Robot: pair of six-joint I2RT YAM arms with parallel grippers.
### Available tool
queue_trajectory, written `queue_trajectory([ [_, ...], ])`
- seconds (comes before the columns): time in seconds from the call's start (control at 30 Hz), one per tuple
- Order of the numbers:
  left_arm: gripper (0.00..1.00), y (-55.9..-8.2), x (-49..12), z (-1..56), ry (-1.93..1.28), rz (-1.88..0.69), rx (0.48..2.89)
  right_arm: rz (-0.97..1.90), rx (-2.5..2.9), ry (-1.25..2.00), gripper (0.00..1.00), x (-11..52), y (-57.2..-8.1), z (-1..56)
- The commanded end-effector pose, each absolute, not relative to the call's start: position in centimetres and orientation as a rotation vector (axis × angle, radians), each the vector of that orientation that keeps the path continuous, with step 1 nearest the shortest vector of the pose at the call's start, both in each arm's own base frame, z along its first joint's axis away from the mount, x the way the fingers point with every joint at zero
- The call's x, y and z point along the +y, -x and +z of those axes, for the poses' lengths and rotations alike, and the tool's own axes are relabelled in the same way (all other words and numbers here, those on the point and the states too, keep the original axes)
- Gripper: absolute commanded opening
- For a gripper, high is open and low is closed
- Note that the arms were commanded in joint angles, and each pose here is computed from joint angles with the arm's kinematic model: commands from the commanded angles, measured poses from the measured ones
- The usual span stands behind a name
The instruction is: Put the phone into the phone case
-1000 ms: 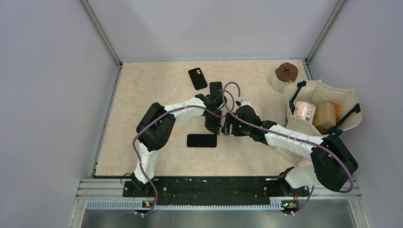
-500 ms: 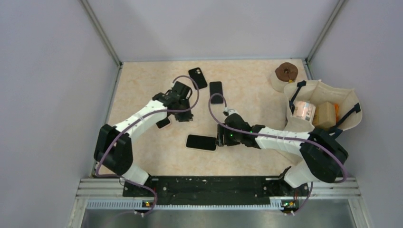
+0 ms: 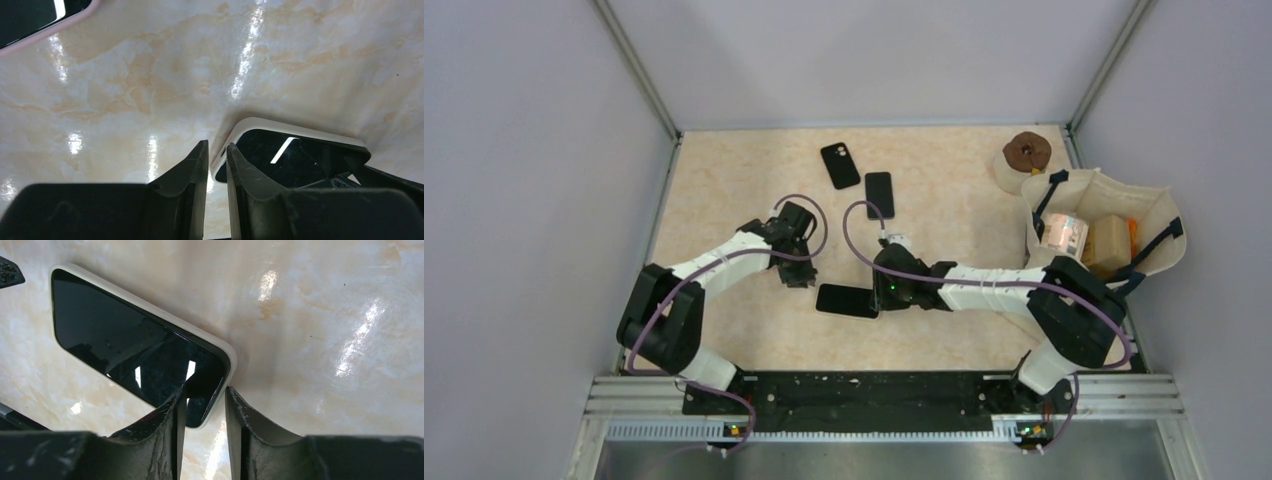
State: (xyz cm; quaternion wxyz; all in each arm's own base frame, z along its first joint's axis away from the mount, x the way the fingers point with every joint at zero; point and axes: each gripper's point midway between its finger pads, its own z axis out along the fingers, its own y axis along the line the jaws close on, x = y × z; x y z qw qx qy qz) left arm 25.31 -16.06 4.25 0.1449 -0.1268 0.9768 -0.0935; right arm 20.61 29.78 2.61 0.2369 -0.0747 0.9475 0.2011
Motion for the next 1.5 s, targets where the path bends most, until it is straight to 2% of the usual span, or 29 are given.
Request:
queue_trajectory([
  [0.0,0.25,-25.7,-17.3,4.0,0.369,-0.357,2.801,0.42,2.66,0.21,0.3,28.8,-19.1,0.6],
  [0.17,0.24,-25.9,-17.4,3.6,0.369,-0.351,2.81,0.387,2.723,0.273,0.22,29.5,-16.3,-1.7],
  [0.23,0.24,-26.1,-16.4,4.2,0.403,-0.284,2.78,0.401,2.731,0.277,0.22,29.5,-16.0,-1.5],
  [0.33,0.27,-25.7,-14.0,5.2,0.497,-0.167,2.708,0.434,2.661,0.255,0.4,29.2,-18.1,1.5],
  [0.43,0.28,-24.2,-13.5,5.5,0.58,-0.21,2.678,0.502,2.552,0.243,0.55,29.1,-21.3,5.9],
  [0.53,0.28,-22.4,-14.7,4.9,0.601,-0.33,2.697,0.563,2.465,0.293,0.63,29.5,-23.9,8.6],
  [0.7,0.3,-20.3,-17.5,4.5,0.555,-0.442,2.733,0.754,2.397,0.446,0.64,32.2,-26.0,9.0],
  [0.93,0.33,-18.3,-21.0,4.0,0.555,-0.604,2.791,0.813,2.426,0.583,0.64,34.0,-26.1,6.2],
  [1.23,0.32,-18.9,-21.4,2.6,0.55,-0.563,2.809,0.953,2.482,0.568,0.63,34.0,-23.1,4.8],
  [1.47,0.32,-21.7,-20.6,2.0,0.548,-0.515,2.783,1.034,2.483,0.515,0.63,33.4,-18.7,5.6],
])
